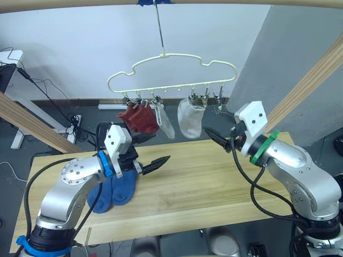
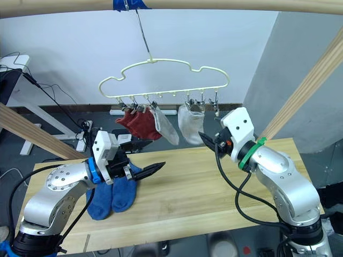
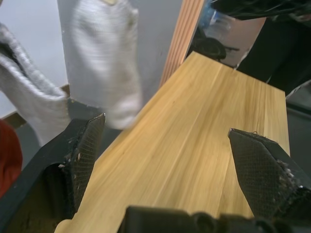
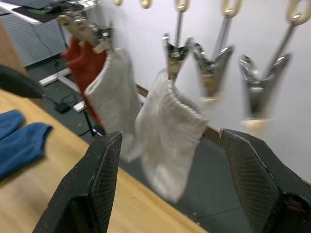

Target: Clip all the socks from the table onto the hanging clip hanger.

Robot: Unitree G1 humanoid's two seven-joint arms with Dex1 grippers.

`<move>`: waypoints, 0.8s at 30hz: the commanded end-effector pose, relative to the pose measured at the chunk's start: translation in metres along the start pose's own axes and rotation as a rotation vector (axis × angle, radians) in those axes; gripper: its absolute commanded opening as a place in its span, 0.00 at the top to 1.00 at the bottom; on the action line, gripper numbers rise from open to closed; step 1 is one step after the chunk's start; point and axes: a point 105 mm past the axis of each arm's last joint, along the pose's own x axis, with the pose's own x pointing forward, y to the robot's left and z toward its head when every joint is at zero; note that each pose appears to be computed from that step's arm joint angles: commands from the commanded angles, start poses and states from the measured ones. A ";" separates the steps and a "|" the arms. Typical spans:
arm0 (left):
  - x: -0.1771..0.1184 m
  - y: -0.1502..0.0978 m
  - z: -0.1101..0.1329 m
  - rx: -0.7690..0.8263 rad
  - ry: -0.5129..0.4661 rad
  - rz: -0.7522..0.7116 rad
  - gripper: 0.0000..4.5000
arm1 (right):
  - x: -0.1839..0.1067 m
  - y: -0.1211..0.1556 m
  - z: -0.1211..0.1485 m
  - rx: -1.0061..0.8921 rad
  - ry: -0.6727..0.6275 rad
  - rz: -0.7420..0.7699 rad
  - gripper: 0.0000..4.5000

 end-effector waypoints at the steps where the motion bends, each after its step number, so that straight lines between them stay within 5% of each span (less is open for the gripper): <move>1: 0.000 -0.007 0.017 0.076 -0.042 -0.033 0.00 | 0.002 -0.003 0.005 -0.016 -0.011 -0.037 0.26; 9: -0.007 -0.007 0.014 0.091 -0.009 -0.006 0.00 | 0.001 0.002 -0.003 0.003 0.024 -0.015 0.26; 24: 0.006 0.003 0.037 0.110 -0.097 0.007 0.00 | 0.006 0.005 0.020 0.037 -0.121 -0.059 0.26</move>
